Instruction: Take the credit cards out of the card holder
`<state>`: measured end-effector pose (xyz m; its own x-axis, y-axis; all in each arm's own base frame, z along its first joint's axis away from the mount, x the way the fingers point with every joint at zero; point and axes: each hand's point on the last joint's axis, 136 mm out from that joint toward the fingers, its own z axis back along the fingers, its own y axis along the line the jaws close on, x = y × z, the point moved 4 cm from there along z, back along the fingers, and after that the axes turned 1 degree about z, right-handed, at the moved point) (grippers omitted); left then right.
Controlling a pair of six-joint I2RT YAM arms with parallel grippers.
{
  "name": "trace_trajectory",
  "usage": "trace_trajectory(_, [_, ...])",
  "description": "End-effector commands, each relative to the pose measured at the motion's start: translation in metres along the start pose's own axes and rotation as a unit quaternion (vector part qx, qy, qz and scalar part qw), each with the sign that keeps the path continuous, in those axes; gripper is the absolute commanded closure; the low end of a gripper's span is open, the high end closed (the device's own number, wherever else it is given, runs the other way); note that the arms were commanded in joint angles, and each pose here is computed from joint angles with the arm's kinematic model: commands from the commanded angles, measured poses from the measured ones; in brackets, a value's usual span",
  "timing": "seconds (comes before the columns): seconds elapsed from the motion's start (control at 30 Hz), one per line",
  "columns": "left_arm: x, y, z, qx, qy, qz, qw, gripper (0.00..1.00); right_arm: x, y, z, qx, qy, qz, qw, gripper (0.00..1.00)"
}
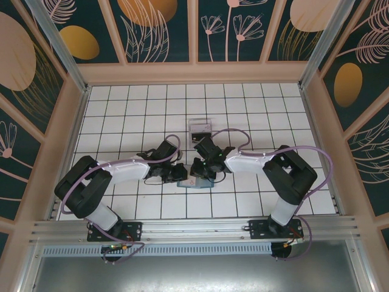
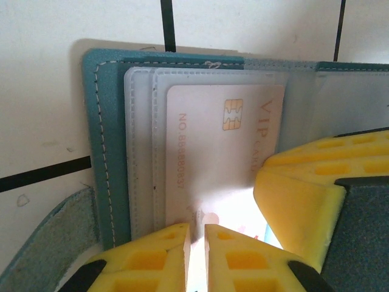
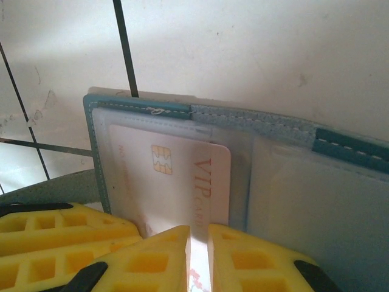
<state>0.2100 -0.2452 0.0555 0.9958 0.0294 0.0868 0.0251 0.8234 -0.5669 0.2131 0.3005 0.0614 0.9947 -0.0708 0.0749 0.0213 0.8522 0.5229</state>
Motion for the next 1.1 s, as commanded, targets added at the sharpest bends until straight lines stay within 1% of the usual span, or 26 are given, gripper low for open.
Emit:
trace_trajectory(0.0, [-0.006,0.006,0.000,0.011,0.004,0.008,1.000,0.84,-0.002,-0.010,-0.008,-0.013,0.007,-0.004,1.000,0.81])
trace_trajectory(0.17, [-0.005,0.005,0.001,0.013,0.002,0.007,1.000,0.84,-0.002,-0.015,-0.005,-0.033,0.002,-0.004,0.999,0.73])
trace_trajectory(0.27, [-0.004,0.004,0.003,0.017,0.000,0.004,1.000,0.84,-0.002,-0.018,-0.002,-0.047,-0.002,-0.004,0.999,0.69])
trace_trajectory(0.4, [-0.002,0.003,0.005,0.019,-0.004,0.001,1.000,0.82,-0.001,-0.018,0.002,-0.048,-0.006,-0.003,0.999,0.67])
trace_trajectory(0.57, [-0.001,0.002,0.005,0.023,-0.004,0.001,1.000,0.82,0.002,-0.009,0.011,-0.036,-0.016,0.001,0.999,0.66])
trace_trajectory(0.7, [-0.001,0.005,0.003,0.028,-0.002,0.001,1.000,0.82,0.004,-0.003,0.019,-0.027,-0.024,0.007,0.999,0.68])
trace_trajectory(1.07, [0.000,0.005,0.002,0.031,0.002,0.000,1.000,0.82,0.002,-0.015,0.018,-0.033,-0.021,0.000,0.999,0.73])
